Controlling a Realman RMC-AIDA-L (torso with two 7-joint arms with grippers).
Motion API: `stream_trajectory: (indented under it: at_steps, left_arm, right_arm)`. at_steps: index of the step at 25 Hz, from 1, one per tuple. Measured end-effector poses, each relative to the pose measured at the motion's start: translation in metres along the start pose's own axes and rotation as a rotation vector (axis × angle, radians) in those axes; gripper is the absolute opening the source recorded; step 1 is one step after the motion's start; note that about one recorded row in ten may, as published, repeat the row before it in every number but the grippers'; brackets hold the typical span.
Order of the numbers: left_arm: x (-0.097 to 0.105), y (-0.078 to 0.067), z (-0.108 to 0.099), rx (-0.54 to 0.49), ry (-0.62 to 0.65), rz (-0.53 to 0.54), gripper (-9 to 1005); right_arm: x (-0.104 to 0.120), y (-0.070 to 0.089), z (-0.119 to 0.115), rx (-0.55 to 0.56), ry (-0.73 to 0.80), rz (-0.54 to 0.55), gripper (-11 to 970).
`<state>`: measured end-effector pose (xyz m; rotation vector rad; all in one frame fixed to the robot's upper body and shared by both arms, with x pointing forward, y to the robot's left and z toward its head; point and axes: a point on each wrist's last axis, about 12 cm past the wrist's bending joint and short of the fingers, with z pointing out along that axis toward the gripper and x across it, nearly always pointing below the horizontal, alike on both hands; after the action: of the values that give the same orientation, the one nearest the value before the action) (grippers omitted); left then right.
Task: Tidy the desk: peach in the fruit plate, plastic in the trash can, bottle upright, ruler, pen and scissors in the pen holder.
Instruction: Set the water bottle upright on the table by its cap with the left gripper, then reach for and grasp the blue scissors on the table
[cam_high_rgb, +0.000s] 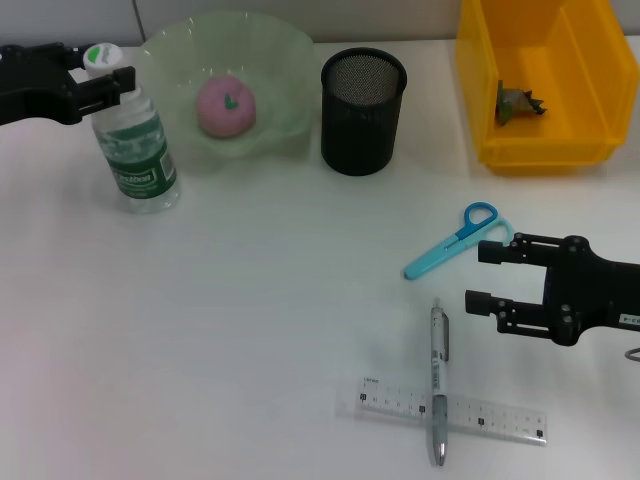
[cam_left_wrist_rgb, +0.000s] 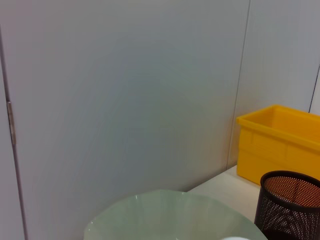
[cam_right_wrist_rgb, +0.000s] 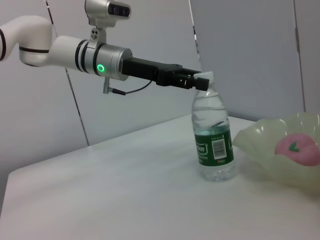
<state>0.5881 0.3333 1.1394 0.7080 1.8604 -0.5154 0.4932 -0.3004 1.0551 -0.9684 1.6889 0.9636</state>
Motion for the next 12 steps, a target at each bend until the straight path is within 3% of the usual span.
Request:
stream_trajectory:
  at_steps: [8,12]
  left_arm:
    - [0.0004,-0.0005,-0.0008,0.003,0.000,-0.006,592]
    - [0.0006,-0.0005,-0.0019,0.002,-0.002,-0.008,747]
  right_arm:
    - [0.0002,0.0012,-0.0005,-0.006,-0.004,0.002,672]
    - [0.0001,0.0013,-0.0004,-0.007,-0.004,0.004,672]
